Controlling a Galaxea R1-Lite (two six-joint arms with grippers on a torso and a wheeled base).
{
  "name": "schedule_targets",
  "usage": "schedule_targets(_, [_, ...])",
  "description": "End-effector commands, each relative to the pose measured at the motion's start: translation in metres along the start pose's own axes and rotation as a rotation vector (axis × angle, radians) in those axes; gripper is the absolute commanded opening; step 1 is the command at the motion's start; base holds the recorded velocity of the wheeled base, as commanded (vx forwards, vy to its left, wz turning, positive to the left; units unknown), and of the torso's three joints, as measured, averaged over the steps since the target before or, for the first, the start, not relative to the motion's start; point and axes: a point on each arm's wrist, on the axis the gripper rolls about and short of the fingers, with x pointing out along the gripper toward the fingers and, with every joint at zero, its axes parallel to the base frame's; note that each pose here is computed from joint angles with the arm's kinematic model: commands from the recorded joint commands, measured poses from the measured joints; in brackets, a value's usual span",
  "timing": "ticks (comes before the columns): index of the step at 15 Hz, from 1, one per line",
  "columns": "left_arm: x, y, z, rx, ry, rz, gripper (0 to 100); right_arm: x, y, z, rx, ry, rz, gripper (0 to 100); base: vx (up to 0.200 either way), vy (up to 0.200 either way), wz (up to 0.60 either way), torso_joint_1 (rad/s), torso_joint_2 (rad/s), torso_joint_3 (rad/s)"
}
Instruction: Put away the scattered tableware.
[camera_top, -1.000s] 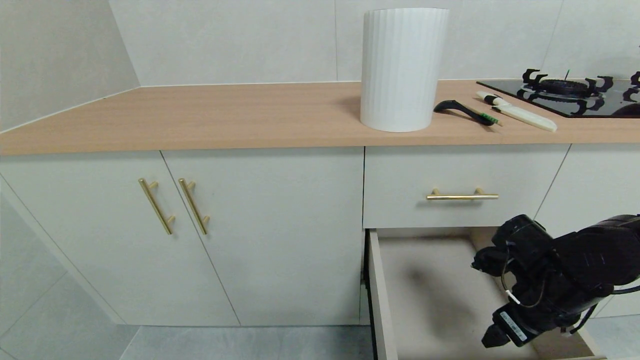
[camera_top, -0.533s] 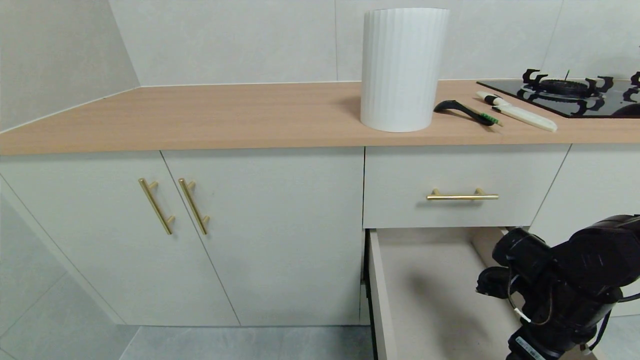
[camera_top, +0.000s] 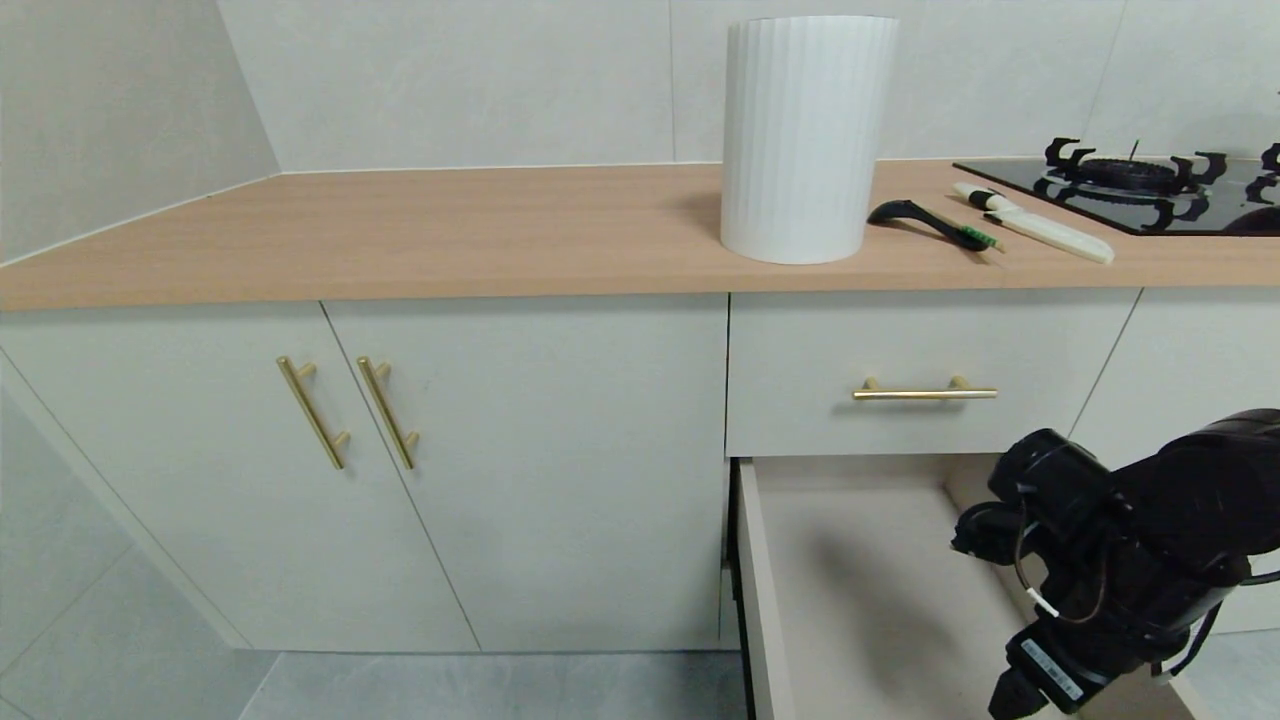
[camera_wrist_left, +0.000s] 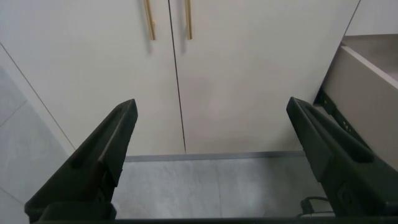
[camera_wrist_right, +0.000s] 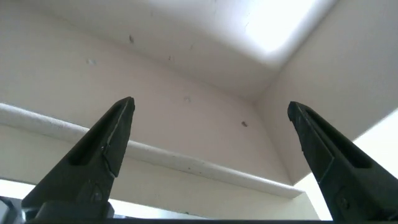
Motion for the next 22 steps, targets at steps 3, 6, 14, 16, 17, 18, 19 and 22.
schedule_targets(3, [0.0,0.0,0.0,0.0,0.001,0.001,100,-0.04,-0.007,0.002,0.094,-0.189,-0.006,100,0.0,0.0,0.0,0.0,0.0,0.0])
schedule_targets(6, [0.0,0.0,0.0,0.0,0.001,-0.001,100,-0.066,-0.011,-0.001,0.14,-0.451,-0.017,100,0.0,0.0,0.0,0.0,0.0,0.0])
schedule_targets(14, [0.0,0.0,0.0,0.0,0.001,0.001,100,-0.111,-0.015,-0.017,0.173,-0.755,-0.029,100,0.0,0.0,0.0,0.0,0.0,0.0])
schedule_targets(16, [0.0,0.0,0.0,0.0,0.001,0.001,100,-0.11,-0.015,-0.019,0.176,-0.811,-0.031,100,0.0,0.0,0.0,0.013,-0.06,-0.038])
schedule_targets(17, [0.0,0.0,0.0,0.0,0.001,0.001,100,-0.109,-0.015,-0.02,0.173,-0.837,-0.035,100,0.0,0.0,0.0,0.041,-0.28,-0.222])
schedule_targets(18, [0.0,0.0,0.0,0.0,0.001,0.001,100,-0.109,-0.015,-0.02,0.173,-0.851,-0.037,100,0.0,0.0,0.0,0.09,-0.33,-0.246])
schedule_targets(19, [0.0,0.0,0.0,0.0,0.001,0.001,100,-0.108,-0.015,-0.02,0.174,-0.858,-0.037,100,0.0,0.0,0.0,0.105,-0.12,-0.286])
schedule_targets(22, [0.0,0.0,0.0,0.0,0.001,0.001,100,-0.108,-0.015,-0.02,0.174,-0.86,-0.038,100,0.0,0.0,0.0,0.132,-0.5,-0.308])
